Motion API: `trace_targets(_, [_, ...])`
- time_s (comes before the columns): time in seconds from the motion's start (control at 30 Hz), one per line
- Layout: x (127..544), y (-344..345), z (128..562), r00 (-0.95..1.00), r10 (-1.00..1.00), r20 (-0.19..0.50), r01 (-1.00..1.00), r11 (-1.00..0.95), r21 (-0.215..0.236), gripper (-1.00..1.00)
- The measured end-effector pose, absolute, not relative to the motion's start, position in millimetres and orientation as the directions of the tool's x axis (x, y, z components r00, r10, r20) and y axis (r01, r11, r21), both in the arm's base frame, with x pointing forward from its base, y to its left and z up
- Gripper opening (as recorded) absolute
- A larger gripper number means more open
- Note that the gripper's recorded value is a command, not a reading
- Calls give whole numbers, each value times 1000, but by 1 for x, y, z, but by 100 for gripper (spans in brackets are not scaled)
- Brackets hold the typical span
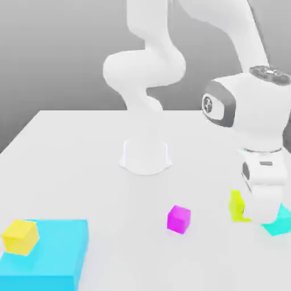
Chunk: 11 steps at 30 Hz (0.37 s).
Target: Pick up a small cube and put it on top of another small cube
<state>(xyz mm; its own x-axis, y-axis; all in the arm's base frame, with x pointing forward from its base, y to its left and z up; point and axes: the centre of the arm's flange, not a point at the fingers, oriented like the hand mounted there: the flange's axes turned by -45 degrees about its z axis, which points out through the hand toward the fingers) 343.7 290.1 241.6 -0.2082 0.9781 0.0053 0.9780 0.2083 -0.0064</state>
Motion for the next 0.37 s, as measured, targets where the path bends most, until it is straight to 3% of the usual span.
trace_targets(0.07, [313,328,244,-324,946,1,946,324,-3,-100])
trace_targets(0.23, [310,335,195,-343,939,-1,939,343,0,-100])
trace_targets(0.27, [309,335,187,-344,939,-1,939,344,-1,100])
trace_targets(0.37, [309,335,187,-344,939,-1,939,344,-1,100])
